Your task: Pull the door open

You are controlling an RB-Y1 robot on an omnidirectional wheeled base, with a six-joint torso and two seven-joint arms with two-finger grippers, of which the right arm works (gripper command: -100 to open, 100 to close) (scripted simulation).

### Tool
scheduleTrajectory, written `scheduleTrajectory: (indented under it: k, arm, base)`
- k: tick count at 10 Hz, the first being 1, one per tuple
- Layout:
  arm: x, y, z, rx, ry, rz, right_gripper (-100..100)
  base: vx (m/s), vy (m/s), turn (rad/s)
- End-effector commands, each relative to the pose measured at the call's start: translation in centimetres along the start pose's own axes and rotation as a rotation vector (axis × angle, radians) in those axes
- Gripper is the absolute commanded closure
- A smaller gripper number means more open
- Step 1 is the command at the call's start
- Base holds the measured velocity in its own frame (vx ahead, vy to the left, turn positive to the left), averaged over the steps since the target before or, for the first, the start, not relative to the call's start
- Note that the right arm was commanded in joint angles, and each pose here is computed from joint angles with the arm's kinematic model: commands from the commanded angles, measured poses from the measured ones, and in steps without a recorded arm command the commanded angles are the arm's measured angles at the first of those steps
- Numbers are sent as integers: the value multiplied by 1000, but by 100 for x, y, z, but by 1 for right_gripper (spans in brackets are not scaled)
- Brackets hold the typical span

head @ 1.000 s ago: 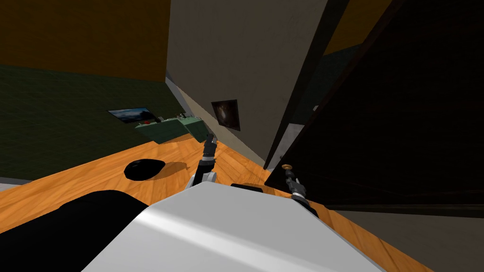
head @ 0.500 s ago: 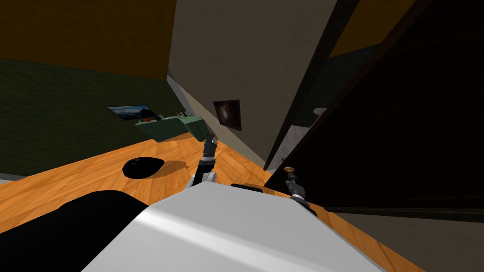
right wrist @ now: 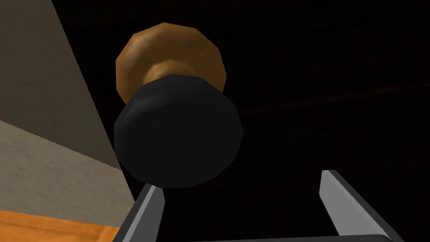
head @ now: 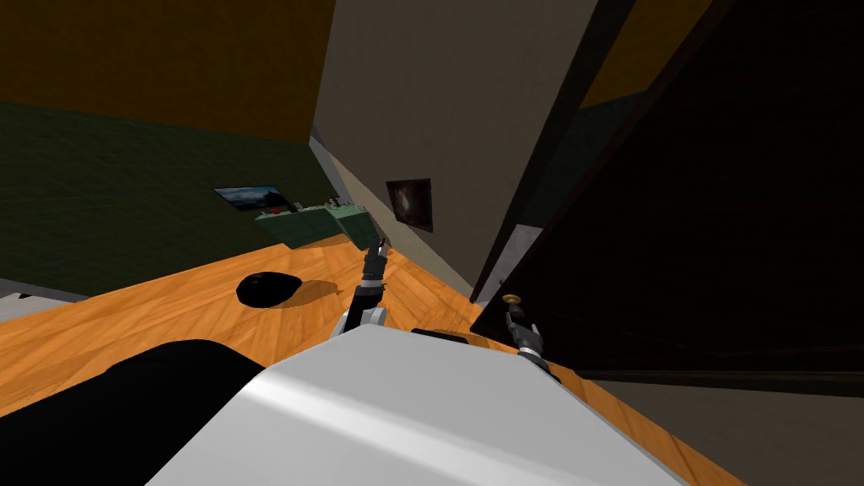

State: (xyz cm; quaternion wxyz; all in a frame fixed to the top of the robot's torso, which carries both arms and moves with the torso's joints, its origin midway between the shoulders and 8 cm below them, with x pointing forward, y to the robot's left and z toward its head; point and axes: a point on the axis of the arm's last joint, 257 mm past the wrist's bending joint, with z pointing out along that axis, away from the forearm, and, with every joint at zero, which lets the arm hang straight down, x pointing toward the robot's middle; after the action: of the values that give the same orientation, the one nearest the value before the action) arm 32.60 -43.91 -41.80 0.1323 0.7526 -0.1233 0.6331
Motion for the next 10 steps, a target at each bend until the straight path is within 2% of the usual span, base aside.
scheduleTrajectory:
  k: [1, 8, 9, 10]
  arm:
    - [81, -136, 0, 15, 37, 10, -100]
    - [259, -559, -90, 76, 156, 34, -100]
    - [233, -516, -77, 70, 143, 30, -100]
    - [246, -356, -33, 49, 146, 35, -100]
  base:
    - [-221, -54, 154]
    - [-184, -61, 133]
    - [-92, -30, 24]
    - [101, -4, 156]
